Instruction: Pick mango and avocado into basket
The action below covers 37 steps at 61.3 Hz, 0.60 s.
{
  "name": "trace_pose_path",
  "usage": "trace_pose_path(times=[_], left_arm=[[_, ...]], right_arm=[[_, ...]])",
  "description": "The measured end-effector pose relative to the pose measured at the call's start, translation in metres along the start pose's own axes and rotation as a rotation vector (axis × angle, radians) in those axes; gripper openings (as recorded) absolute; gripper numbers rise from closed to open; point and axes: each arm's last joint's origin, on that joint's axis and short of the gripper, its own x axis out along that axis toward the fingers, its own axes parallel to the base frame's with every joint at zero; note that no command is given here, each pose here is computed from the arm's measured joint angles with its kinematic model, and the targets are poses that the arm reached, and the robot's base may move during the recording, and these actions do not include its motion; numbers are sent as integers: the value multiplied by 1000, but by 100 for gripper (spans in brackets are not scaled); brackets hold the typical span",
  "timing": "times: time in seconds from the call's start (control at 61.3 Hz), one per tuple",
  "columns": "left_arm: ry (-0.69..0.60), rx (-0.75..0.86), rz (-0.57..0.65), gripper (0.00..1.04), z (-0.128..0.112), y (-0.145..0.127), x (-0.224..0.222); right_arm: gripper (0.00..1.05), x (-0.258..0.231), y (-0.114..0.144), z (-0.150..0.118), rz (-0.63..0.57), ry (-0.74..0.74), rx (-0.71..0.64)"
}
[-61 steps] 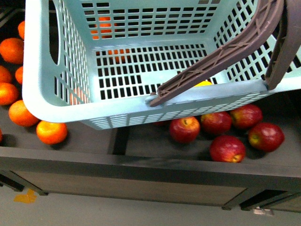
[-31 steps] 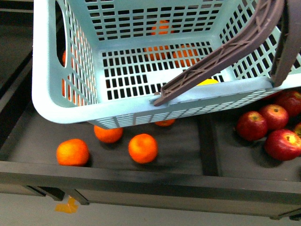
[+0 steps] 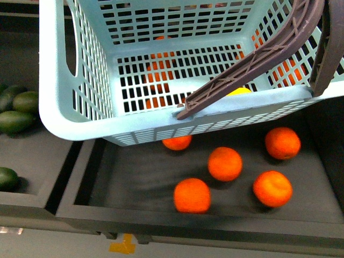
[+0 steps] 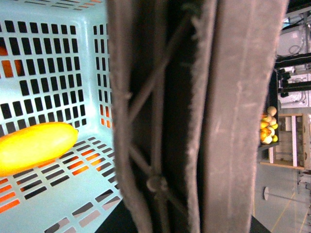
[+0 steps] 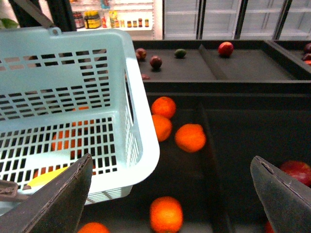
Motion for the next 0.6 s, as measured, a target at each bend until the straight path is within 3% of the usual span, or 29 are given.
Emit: trace_pose_path(times=[0.603], left_arm=[[-2,-1,2,15,0,0,0]], right_arm=[[96,0,0,0,2,0,0]])
